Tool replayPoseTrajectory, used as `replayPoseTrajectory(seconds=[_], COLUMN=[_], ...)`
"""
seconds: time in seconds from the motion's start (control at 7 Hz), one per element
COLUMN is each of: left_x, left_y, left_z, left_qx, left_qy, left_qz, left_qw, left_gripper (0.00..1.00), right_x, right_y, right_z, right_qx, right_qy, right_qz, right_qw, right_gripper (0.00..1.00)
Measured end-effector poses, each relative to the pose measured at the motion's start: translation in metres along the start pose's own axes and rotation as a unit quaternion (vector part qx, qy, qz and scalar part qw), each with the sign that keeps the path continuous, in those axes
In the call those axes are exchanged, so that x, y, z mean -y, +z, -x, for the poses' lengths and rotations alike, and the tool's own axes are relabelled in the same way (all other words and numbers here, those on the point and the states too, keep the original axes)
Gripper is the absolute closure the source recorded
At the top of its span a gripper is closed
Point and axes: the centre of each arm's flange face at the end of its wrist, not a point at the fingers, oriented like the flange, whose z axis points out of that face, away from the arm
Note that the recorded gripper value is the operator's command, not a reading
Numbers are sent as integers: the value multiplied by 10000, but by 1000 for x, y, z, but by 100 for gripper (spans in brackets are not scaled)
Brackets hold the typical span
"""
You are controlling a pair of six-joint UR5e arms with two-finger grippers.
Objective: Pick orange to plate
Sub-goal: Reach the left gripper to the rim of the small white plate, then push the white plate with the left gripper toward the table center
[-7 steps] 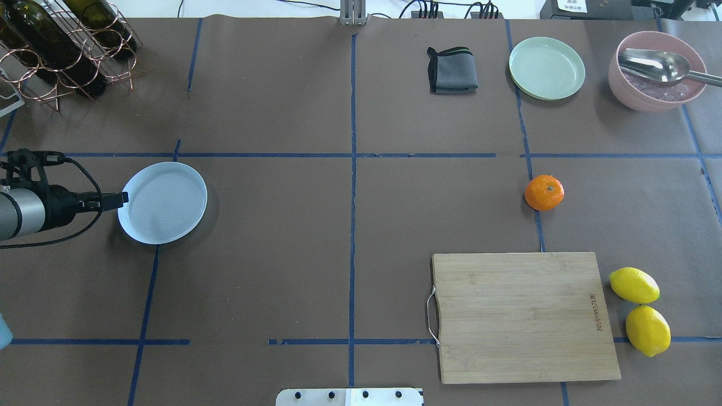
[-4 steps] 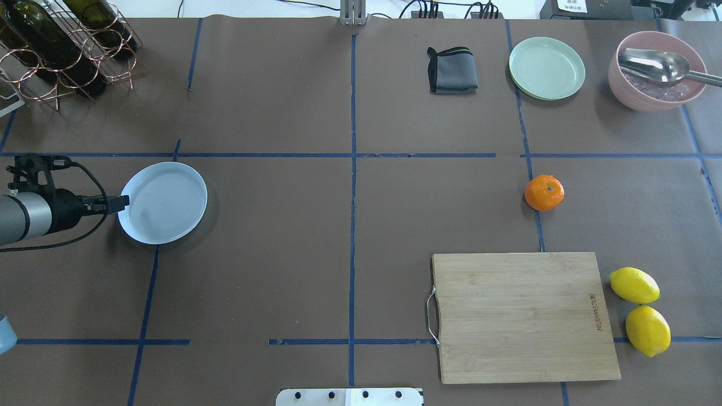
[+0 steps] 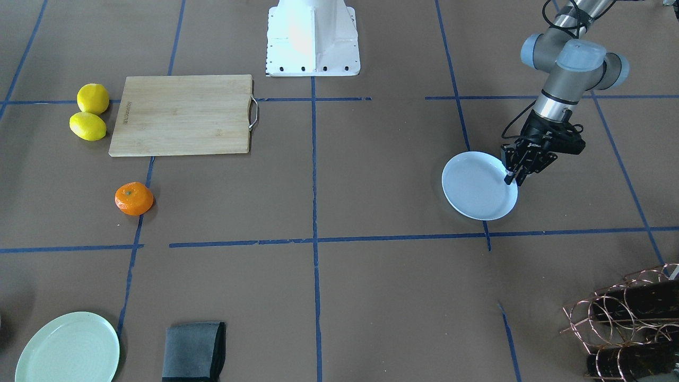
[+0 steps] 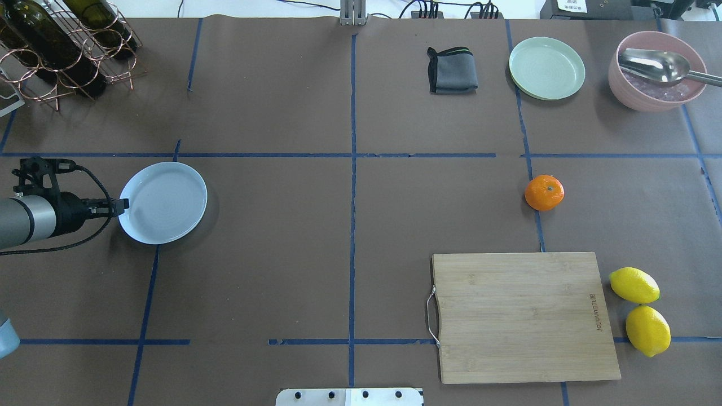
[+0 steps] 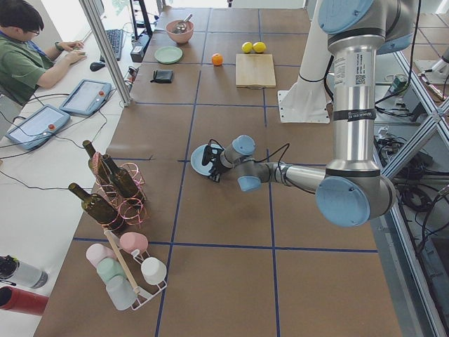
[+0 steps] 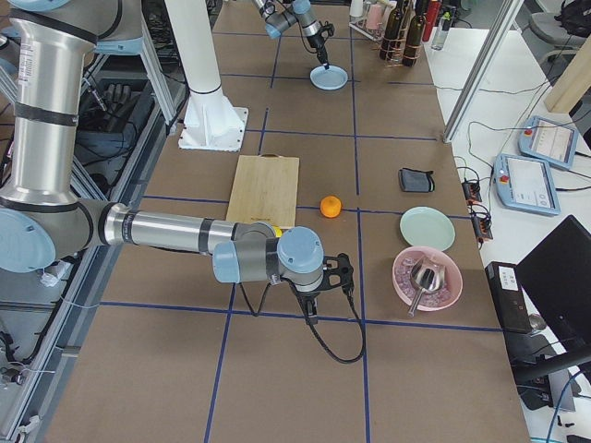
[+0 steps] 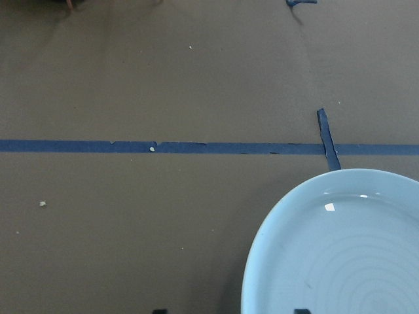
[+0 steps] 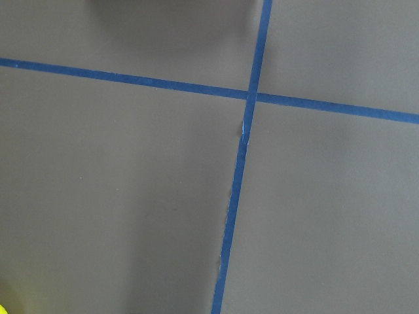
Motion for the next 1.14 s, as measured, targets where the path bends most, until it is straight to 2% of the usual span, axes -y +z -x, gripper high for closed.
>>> replayPoseTrajectory(seconds=[0.29, 0.57, 0.86, 1.14], left_x=[1, 14, 52, 84], left_y=[-2, -7, 4, 18], left_z=[-4, -35, -116, -232], left_qx=[-46, -299, -517, -533], left_qy=[13, 26, -69, -576], left_qz=[-7, -79, -143, 47], left_qw=[10000, 9995, 9985, 9969], left_gripper=[100, 100, 100, 100], right_x=[1, 2, 4, 4], right_y=[0, 0, -2, -2], right_z=[0, 1, 2, 2], right_qx=[-1, 0, 0, 5], right_qy=[-9, -19, -31, -37], right_qz=[-8, -11, -25, -29], right_qw=[10000, 10000, 10000, 10000], right_gripper=[0, 0, 0, 0])
